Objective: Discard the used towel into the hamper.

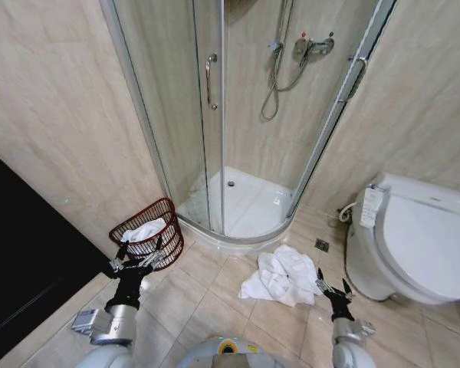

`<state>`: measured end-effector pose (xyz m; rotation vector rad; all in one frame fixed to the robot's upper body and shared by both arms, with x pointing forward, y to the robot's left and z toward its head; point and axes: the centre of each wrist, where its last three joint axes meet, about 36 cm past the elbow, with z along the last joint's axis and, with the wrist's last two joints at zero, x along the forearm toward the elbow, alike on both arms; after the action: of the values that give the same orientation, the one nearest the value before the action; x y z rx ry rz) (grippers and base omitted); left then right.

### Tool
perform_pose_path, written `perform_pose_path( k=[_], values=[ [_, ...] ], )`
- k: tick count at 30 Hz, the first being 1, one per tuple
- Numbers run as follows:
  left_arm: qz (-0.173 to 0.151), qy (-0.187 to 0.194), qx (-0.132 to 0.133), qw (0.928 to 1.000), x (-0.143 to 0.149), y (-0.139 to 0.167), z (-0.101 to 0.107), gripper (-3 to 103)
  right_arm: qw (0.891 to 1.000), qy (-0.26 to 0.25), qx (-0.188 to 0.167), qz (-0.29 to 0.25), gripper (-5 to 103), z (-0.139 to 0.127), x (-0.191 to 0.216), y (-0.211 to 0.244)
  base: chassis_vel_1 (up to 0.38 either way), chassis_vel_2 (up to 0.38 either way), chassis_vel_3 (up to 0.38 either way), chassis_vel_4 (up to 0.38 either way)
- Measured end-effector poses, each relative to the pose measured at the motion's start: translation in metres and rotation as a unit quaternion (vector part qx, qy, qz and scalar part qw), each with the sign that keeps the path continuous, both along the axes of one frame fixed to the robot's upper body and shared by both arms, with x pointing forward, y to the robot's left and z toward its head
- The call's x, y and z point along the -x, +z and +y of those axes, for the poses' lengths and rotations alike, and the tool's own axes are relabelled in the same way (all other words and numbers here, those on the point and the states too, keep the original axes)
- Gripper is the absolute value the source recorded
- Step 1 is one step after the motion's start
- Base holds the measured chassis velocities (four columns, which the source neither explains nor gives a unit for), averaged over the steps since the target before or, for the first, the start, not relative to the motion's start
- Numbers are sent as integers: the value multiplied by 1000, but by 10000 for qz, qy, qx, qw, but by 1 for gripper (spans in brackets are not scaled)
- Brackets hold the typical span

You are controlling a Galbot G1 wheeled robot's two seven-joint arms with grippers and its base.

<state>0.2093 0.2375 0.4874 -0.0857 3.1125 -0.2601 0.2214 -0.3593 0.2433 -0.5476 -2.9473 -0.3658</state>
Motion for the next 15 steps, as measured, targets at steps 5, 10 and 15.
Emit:
perform_pose_path(
  k=[5,10,15],
  values=[
    [0,0,0,10000,0,0,0,100,9999,-15,-22,101,100,-3,-1,-5,0,0,0,0],
    [0,0,0,10000,0,0,0,100,9999,39,-91,102,100,-2,-2,-9,0,0,0,0],
    [0,0,0,10000,0,0,0,100,9998,99,-152,94,100,-2,0,-15,-90,60,82,-63]
  ],
)
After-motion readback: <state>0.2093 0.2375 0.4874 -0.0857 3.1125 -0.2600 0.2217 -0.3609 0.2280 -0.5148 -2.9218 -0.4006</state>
